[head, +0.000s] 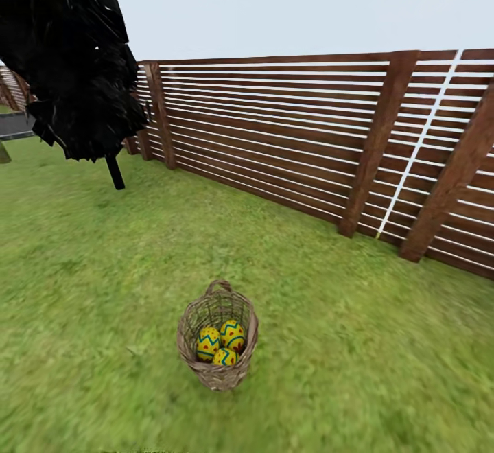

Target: Take the three Easter eggs out of the wicker basket on the lawn in the garden, then place them on the lawn next to a single tree (choose any tree) so that all three eggs are next to the same tree and none are left in the basket.

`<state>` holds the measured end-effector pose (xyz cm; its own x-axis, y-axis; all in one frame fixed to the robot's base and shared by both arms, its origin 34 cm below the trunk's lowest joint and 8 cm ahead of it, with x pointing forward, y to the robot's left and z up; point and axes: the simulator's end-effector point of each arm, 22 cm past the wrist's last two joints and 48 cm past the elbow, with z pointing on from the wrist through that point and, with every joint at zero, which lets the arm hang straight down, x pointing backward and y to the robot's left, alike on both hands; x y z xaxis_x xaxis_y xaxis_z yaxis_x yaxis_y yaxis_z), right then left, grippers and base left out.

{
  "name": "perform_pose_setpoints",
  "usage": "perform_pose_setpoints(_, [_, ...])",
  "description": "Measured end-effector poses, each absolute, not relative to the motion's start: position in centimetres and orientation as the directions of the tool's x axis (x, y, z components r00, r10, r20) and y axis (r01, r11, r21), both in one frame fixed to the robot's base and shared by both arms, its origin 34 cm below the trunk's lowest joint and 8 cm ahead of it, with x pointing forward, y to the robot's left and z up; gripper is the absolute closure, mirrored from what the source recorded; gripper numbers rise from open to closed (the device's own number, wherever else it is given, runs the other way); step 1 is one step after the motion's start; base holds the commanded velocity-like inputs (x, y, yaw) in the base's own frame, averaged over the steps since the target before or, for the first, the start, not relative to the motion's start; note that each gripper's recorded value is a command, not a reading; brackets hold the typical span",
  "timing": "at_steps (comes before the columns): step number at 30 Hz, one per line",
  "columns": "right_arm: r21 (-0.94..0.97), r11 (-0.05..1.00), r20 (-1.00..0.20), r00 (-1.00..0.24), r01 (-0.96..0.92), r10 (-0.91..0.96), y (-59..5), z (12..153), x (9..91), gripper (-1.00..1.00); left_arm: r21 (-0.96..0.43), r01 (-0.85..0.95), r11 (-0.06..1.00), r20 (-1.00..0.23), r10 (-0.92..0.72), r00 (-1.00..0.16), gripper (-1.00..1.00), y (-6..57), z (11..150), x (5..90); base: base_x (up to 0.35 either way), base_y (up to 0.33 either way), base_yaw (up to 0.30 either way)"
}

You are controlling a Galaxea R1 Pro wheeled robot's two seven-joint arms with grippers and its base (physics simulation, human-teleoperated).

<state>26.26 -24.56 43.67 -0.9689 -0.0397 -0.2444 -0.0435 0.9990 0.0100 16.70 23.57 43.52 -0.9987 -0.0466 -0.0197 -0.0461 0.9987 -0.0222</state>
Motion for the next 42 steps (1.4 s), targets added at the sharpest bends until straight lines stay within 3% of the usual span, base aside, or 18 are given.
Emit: perform_pose_setpoints(42, [0.009, 0.999, -0.244, -0.969, -0.043, -0.04, -24.65, 43.68, 26.26, -1.0, -0.023, -0.046, 0.999, -0.018, -0.047, -0.999, -1.0, 23.54, 43.52, 16.63, 0.127, -0.312, 0.279])
